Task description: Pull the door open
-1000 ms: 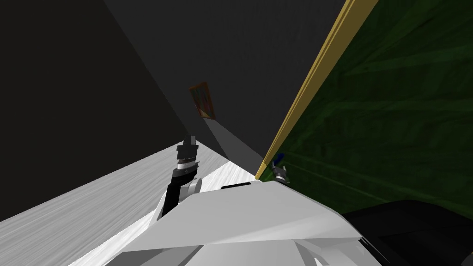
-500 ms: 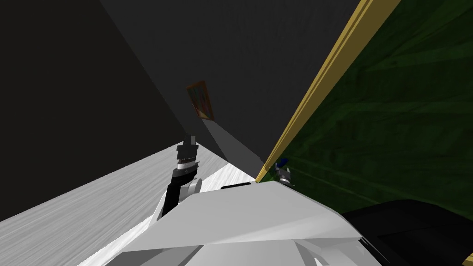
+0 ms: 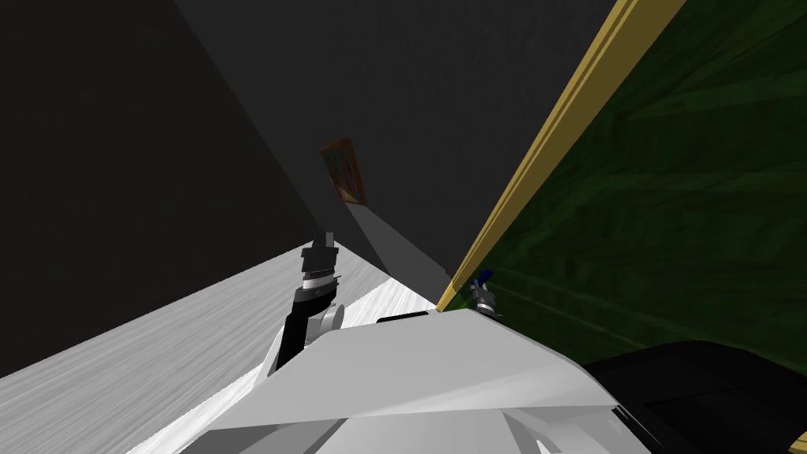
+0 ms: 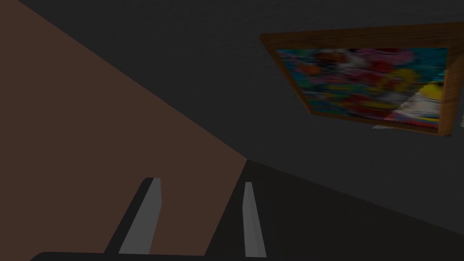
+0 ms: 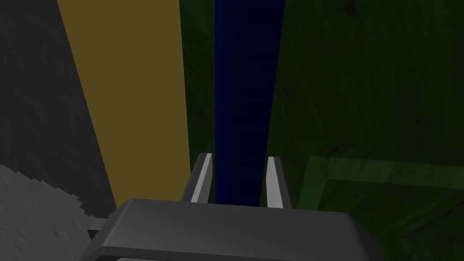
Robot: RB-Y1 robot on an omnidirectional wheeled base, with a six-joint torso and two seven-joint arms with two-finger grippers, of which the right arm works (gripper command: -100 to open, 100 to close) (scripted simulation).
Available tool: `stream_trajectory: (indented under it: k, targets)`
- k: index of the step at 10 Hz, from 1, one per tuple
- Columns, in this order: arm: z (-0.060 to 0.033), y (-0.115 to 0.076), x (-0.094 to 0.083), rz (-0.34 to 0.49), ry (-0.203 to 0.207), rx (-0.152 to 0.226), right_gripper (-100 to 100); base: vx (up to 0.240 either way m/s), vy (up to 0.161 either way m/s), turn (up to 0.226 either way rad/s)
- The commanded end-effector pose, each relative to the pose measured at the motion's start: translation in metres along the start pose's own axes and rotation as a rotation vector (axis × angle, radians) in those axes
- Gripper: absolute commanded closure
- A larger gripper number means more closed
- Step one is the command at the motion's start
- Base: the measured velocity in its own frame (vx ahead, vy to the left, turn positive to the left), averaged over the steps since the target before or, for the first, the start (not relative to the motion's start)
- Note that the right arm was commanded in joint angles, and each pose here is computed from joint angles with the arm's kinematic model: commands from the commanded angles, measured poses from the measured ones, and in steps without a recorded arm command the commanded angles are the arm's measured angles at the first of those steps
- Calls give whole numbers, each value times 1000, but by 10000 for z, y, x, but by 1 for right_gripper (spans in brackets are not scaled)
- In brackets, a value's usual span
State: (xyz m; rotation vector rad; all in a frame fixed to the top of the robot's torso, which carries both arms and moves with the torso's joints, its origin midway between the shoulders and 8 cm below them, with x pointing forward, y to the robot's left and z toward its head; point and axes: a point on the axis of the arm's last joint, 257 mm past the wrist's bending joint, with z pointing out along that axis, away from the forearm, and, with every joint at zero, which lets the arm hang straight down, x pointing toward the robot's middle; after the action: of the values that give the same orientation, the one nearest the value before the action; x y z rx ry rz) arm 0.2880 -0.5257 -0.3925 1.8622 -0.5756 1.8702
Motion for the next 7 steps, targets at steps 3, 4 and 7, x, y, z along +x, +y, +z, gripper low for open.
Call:
stream_trajectory:
  k: [3, 4, 7]
  targets:
    - [-19, -95, 8, 3, 0, 37, 100, -117, -1, 40]
    - [-30, -139, 10, 4, 0, 54, 100, -204, 31, 56]
    - [-83, -308, 17, 9, -3, 120, 100, -213, 26, 56]
